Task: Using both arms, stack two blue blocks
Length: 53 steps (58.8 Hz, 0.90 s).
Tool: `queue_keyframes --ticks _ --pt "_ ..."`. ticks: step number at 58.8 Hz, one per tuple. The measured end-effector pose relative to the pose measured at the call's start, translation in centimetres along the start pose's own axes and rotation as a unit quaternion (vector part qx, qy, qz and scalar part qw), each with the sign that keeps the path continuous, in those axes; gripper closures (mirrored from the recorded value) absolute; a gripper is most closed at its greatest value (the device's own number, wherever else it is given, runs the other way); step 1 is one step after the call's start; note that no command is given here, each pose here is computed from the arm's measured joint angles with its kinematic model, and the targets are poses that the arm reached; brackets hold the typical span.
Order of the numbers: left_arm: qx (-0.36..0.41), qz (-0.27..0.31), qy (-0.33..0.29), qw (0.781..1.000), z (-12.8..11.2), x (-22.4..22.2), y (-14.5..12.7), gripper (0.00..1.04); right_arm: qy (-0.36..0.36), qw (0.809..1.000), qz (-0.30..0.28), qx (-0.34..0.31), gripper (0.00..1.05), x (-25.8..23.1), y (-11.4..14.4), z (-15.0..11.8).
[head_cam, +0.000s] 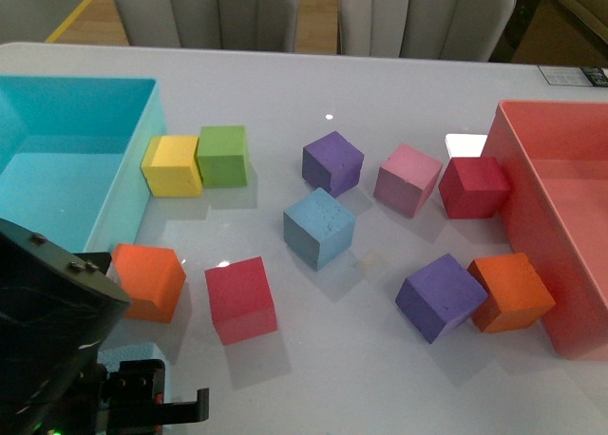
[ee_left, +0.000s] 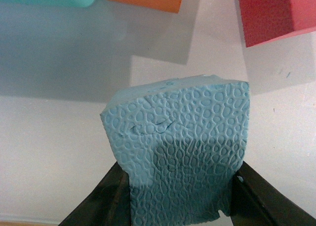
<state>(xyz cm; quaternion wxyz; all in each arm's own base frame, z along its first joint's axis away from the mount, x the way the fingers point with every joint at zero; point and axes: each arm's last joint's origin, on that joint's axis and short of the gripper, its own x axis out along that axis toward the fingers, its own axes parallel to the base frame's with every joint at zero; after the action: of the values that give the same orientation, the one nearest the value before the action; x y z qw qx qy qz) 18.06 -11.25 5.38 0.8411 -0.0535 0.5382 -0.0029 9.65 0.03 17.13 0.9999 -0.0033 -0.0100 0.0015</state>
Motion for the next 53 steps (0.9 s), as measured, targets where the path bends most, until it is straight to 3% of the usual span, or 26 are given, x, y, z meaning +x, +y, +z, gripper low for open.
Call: queue_keyframes --ticks 11,25,53 --pt "0.017 -0.018 -0.028 0.999 1.6 -2.5 -0.9 0.65 0.0 1.0 0.0 0.0 0.09 0.0 0.0 0.0" --pt "0.063 -0.043 -0.08 0.994 6.6 -4.0 -4.6 0.65 0.0 1.0 0.0 0.0 0.09 0.0 0.0 0.0" --pt "0.208 -0.07 -0.075 0.973 12.5 0.0 -13.0 0.65 0.0 1.0 0.0 0.0 0.09 0.0 0.0 0.0"
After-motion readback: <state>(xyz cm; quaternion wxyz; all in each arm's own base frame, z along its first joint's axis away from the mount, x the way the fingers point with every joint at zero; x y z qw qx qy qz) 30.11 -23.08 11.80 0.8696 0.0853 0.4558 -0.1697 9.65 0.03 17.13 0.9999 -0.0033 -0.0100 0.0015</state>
